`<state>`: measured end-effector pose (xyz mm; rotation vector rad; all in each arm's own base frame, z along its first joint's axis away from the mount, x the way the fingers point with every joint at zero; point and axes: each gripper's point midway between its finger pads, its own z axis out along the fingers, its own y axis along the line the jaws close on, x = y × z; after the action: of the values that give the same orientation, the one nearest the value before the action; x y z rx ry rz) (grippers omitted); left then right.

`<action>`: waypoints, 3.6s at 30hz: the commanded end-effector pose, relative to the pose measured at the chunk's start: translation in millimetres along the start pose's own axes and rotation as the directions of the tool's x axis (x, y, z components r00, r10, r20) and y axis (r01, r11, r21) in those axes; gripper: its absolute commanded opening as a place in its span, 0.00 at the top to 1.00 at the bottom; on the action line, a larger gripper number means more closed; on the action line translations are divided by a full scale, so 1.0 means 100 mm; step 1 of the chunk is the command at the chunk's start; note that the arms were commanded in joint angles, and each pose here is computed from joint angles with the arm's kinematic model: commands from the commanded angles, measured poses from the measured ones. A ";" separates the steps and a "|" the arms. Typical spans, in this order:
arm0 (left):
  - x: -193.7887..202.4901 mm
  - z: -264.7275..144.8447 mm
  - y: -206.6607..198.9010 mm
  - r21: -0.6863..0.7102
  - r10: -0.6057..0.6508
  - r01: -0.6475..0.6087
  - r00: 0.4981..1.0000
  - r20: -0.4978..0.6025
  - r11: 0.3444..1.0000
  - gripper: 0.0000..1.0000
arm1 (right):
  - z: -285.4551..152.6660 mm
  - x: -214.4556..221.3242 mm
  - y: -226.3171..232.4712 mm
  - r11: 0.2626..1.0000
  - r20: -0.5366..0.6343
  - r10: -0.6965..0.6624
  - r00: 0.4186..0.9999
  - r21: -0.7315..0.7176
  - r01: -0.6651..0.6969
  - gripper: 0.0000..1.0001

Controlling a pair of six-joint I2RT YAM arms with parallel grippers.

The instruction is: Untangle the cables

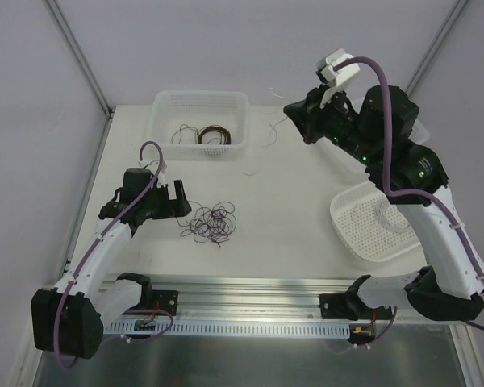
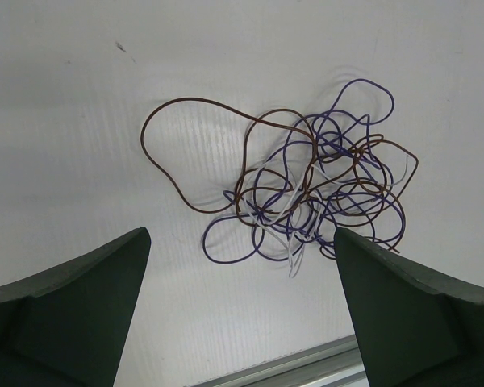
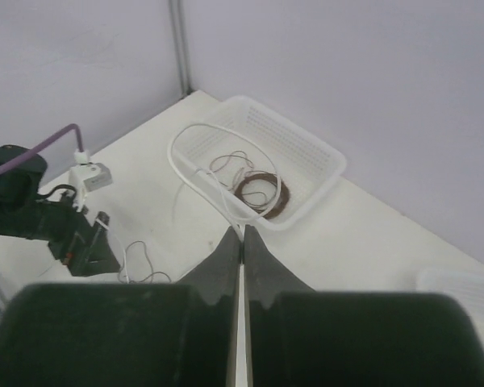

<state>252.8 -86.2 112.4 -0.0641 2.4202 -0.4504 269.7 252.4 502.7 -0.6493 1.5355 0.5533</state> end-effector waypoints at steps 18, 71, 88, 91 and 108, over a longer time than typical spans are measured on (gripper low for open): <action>-0.07 -0.04 -0.06 0.035 -0.011 0.010 1.000 0.018 0.999 0.01 | -1.80 2.05 -1.99 0.473 0.011 0.498 0.867 0.834 -0.283 0.99; 0.20 0.14 -0.32 0.198 -0.033 0.064 0.987 -0.159 0.978 0.11 | 0.64 3.56 0.78 0.860 -0.560 0.462 0.688 0.092 -0.502 0.30; 0.21 0.18 -0.32 0.197 -0.042 0.077 0.983 -0.179 0.977 0.21 | 1.07 4.25 1.17 0.839 -0.631 0.450 0.631 0.056 -0.542 0.67; 0.21 0.18 -0.31 0.195 -0.041 0.077 0.983 -0.180 0.978 0.21 | 1.09 4.30 1.17 0.840 -0.634 0.446 0.632 0.054 -0.539 0.72; 0.22 0.19 -0.32 0.198 -0.044 0.082 0.981 -0.189 0.977 0.20 | 0.42 3.36 0.66 0.957 -0.622 0.271 0.734 0.088 -0.278 0.99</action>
<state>238.1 -122.1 86.1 -0.0120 2.5728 -0.7298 242.9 326.4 106.0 -0.6063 2.3792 0.7152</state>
